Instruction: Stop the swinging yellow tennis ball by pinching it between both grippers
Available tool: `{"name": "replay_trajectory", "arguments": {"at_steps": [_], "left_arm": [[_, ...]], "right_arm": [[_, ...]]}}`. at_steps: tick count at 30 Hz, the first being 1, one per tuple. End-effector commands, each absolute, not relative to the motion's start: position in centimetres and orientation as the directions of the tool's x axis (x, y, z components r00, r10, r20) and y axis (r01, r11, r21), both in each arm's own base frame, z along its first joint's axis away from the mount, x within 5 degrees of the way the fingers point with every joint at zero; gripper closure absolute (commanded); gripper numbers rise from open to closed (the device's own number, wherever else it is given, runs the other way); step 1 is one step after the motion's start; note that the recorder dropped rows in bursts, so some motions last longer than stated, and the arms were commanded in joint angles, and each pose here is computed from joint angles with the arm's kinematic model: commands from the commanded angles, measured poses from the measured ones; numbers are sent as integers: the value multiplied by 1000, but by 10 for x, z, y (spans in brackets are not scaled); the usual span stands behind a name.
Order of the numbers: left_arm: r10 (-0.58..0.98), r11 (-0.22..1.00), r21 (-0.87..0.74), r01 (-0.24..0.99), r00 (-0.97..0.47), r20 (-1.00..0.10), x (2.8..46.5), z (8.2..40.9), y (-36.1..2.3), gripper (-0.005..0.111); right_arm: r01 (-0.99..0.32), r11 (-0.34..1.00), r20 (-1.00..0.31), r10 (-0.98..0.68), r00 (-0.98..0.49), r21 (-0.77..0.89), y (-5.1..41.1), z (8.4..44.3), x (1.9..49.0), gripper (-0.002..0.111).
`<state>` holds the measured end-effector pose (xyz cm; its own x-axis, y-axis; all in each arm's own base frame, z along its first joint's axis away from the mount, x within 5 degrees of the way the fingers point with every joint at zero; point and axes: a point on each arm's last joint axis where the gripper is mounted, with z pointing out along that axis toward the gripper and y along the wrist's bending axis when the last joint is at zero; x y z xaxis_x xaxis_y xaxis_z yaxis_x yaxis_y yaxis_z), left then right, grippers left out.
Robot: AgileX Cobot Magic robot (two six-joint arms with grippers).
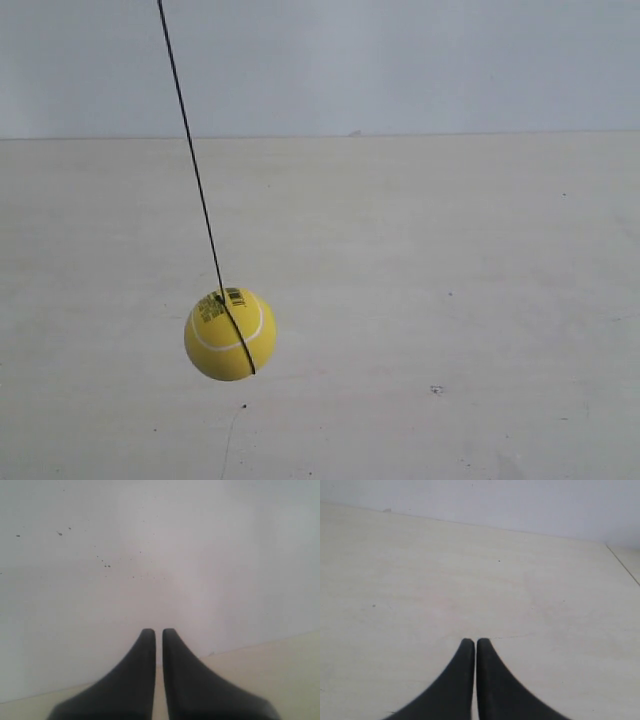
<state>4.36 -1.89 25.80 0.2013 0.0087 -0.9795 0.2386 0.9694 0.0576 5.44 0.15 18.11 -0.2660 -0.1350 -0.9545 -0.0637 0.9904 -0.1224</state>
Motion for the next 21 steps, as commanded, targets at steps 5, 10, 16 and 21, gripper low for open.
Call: {"name": "replay_trajectory", "arguments": {"at_steps": [5, 10, 16, 21], "left_arm": [[-4, 969, 44, 241, 196, -981, 44, 256, -19, 102], [-4, 969, 44, 241, 196, -981, 44, 256, -19, 102], [35, 965, 86, 247, 203, -978, 43, 256, -20, 102], [83, 961, 146, 234, 260, -962, 45, 253, -21, 102]], "right_arm": [[-57, 992, -958, -126, -256, -115, 1, 182, 54, 108], [-57, 992, -958, -126, -256, -115, 1, 182, 54, 108], [-57, 992, -958, -126, -256, -115, 1, 182, 54, 108], [-57, 992, -958, -126, -256, -115, 1, 182, 54, 108]]}}
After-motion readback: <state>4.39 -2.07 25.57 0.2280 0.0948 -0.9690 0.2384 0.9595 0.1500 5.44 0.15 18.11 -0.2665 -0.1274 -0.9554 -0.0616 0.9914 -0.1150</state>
